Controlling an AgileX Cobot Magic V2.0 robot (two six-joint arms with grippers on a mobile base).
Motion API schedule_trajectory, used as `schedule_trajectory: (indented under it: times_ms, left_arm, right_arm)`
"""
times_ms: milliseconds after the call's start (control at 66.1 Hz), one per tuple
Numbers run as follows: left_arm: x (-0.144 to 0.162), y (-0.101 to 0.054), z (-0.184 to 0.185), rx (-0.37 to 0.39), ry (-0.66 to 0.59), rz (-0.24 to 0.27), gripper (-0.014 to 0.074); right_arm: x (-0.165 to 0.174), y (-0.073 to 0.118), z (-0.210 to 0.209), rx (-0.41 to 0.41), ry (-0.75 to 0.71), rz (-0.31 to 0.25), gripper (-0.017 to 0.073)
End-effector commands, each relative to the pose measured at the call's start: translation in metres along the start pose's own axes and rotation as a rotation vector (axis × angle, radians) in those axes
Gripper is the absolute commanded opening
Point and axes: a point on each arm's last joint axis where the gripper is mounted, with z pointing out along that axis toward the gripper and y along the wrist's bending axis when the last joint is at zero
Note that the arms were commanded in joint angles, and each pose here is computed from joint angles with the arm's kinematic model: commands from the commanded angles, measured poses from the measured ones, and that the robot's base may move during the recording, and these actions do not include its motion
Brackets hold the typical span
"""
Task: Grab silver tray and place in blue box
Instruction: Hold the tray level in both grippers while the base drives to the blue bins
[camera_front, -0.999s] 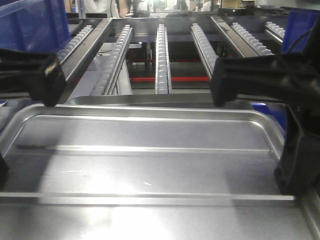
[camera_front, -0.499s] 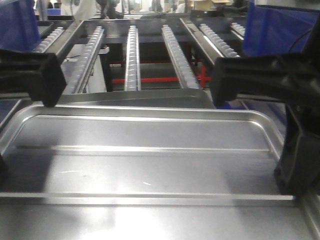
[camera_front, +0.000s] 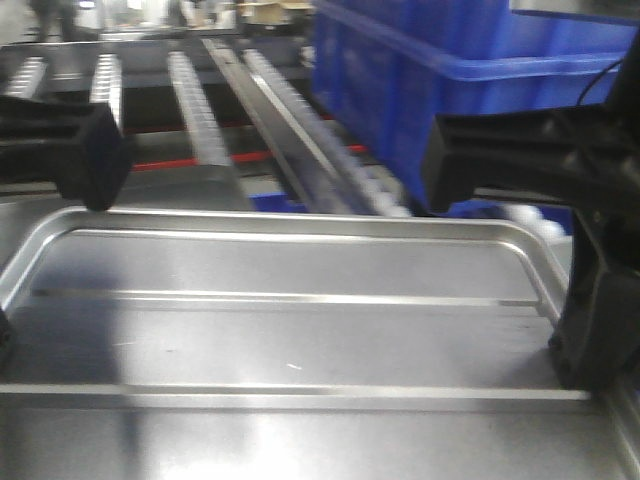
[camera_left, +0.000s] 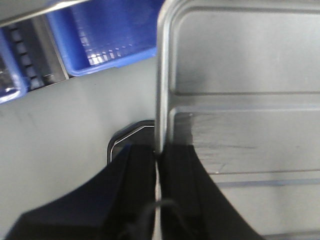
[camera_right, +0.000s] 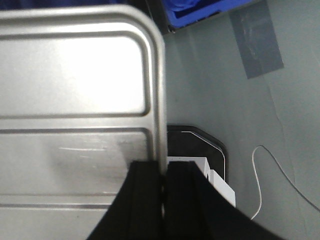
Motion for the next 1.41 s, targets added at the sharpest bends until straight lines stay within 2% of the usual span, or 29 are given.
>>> schedule_trajectory:
  times_ms: [0, 1392]
  left_arm:
    - [-0.0047, 0.0020, -0.0120, 0.002, -0.039, -0.005, -0.0009]
    - [-0.0046, 0.0024, -0.0120, -0.002, -0.038, -0.005, -0.0009]
  right_arm:
    - [-0.0059, -0.0023, -0.0110, -0.002, -0.046, -0.015, 0.0060]
    - [-0.0059, -0.0025, -0.0110, 0.000, -0.045, -0.015, 0.0059]
